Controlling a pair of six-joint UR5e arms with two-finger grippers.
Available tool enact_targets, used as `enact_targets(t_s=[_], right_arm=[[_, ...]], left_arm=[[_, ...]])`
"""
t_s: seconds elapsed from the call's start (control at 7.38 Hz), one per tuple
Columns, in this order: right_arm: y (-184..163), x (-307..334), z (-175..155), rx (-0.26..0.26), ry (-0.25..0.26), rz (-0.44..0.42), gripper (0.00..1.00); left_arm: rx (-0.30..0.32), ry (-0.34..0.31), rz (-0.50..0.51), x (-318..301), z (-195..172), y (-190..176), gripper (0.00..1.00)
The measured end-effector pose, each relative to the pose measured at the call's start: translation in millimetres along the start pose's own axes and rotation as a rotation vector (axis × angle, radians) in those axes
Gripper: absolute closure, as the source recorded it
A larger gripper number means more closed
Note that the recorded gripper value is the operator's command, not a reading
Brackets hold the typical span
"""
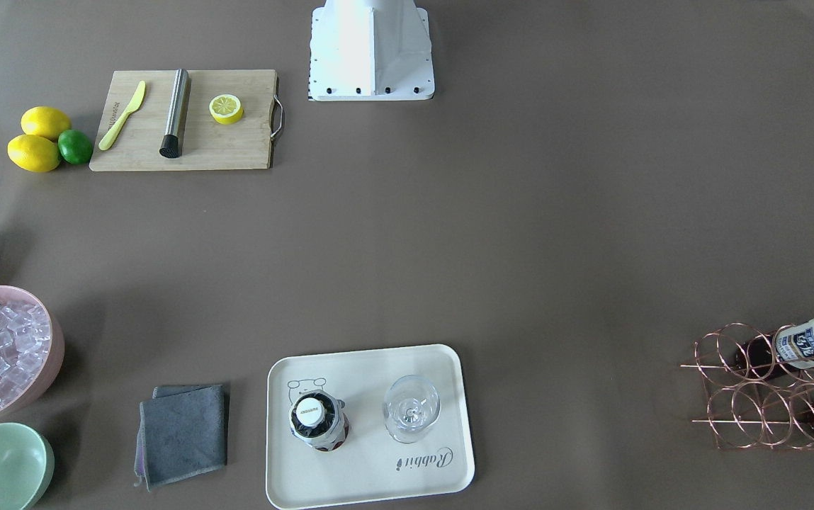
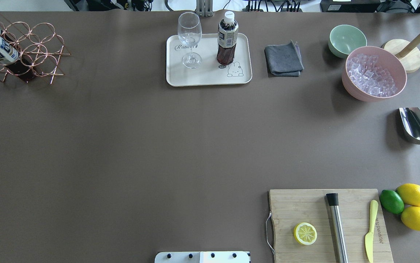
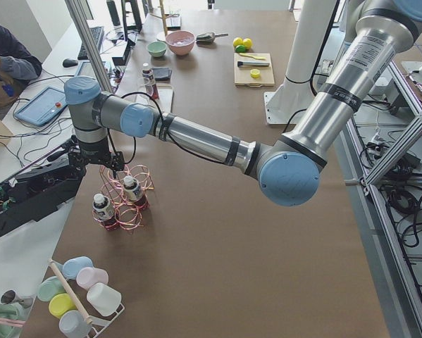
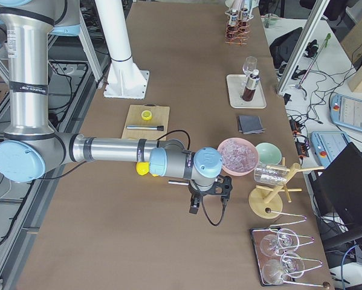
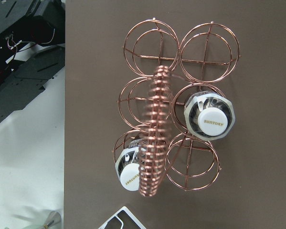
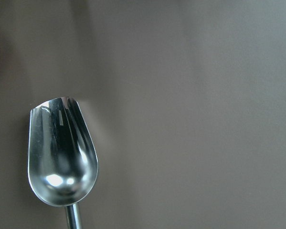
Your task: Take tea from basket to plate
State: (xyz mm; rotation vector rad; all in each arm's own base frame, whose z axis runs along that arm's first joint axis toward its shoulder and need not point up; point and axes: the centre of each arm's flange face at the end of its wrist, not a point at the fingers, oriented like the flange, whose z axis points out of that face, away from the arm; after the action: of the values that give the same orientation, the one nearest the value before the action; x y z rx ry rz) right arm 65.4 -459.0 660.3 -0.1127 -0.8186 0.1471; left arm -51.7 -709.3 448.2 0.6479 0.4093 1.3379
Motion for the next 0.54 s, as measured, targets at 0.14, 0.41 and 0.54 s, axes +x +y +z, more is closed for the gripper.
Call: enact_targets(t_s=[0.14, 0.41, 0.54], right_arm=[[1, 3, -1, 0.004, -0.001, 0.005, 0.0], [2, 6, -2, 0.008, 0.0, 0.009, 0.0], [2, 6, -3, 0.009, 0.0, 0.009, 0.0]], left_arm=[[0.019, 0.026, -0.082, 5, -5, 19, 0.01], [0.096, 0.091, -0.289, 35, 7, 41, 0.01], [0.106, 0.115, -0.364, 57, 15, 51, 0.01]])
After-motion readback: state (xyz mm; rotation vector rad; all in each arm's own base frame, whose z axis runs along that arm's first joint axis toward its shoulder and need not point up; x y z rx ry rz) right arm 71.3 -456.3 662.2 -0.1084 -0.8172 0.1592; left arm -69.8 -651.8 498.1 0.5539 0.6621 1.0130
